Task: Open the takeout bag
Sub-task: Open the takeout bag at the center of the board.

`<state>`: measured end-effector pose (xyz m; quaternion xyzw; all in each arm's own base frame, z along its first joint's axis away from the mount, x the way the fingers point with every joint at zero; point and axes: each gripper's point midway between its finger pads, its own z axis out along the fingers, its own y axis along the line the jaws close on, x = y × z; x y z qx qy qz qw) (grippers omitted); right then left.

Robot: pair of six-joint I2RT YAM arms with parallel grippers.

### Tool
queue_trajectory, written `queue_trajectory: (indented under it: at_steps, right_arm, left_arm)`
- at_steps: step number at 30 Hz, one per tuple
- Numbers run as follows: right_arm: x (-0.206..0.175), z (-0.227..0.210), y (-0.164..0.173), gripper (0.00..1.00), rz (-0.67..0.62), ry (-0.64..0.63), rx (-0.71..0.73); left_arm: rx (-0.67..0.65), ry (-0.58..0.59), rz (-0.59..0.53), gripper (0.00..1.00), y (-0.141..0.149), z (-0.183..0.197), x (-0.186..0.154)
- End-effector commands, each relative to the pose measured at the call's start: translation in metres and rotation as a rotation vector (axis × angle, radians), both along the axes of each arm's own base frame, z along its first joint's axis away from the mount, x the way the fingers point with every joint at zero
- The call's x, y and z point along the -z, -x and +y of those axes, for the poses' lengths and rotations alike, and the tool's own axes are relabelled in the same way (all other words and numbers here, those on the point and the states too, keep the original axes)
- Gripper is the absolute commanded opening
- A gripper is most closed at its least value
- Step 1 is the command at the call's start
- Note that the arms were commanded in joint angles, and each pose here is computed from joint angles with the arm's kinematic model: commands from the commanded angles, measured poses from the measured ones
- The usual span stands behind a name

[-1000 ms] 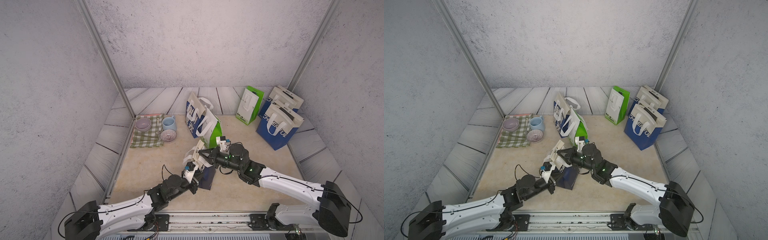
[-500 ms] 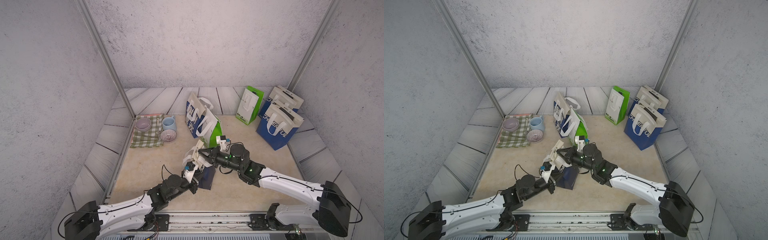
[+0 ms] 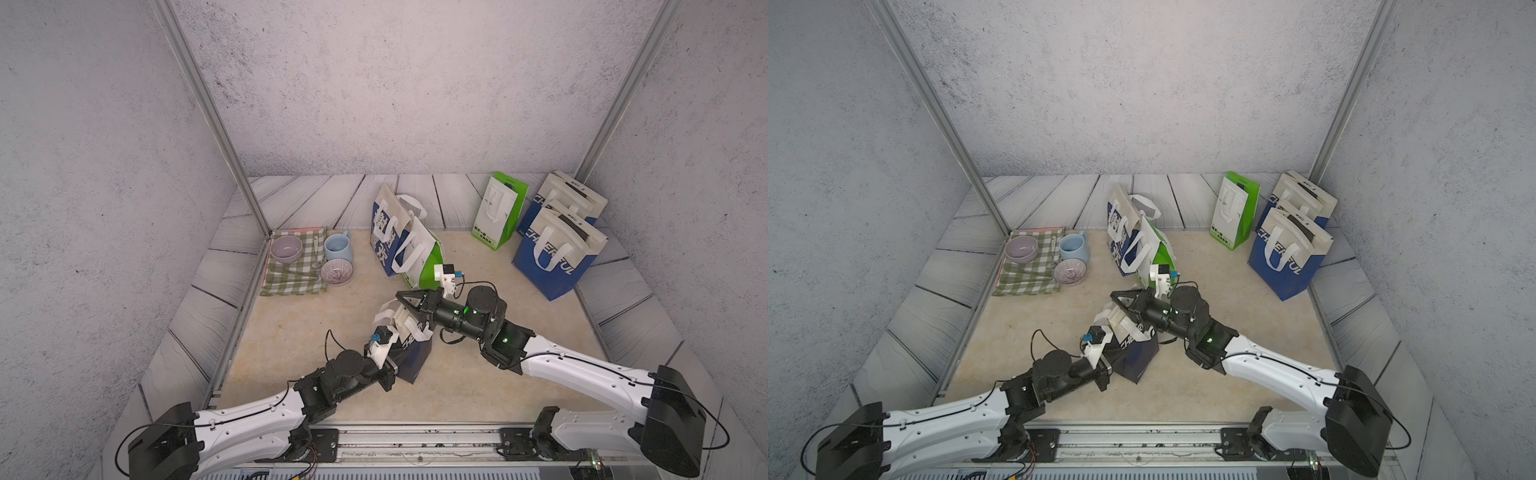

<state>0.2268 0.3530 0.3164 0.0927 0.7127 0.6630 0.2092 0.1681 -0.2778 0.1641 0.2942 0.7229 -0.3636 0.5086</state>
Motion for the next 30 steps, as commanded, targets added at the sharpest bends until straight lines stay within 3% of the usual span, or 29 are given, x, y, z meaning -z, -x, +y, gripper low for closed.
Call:
queue_trajectory:
  at_steps: [1, 4, 10, 17, 26, 30]
  right_arm:
    - [0.004, -0.013, 0.006, 0.25, -0.049, 0.049, 0.017]
    - [0.030, -0.020, 0.010, 0.34, -0.028, 0.092, 0.017]
    - [0.057, -0.023, 0.012, 0.39, -0.003, 0.144, 0.008]
    - [0.055, -0.017, 0.005, 0.39, -0.005, 0.140, 0.016]
    - [0.022, -0.009, -0.001, 0.39, -0.050, 0.070, 0.007]
    - [0.030, -0.005, -0.003, 0.39, -0.014, 0.066, 0.006]
  left_arm:
    - [0.001, 0.028, -0.026, 0.00, 0.001, 0.001, -0.010]
    - [0.000, 0.024, -0.029, 0.00, 0.001, 0.002, -0.010]
    - [0.004, 0.027, -0.029, 0.00, 0.001, 0.001, -0.011]
    - [0.002, 0.021, -0.030, 0.00, 0.001, 0.002, -0.011]
    - [0.012, 0.022, -0.032, 0.00, 0.002, 0.000, -0.013]
    - [0.014, 0.022, -0.036, 0.00, 0.002, 0.000, -0.014]
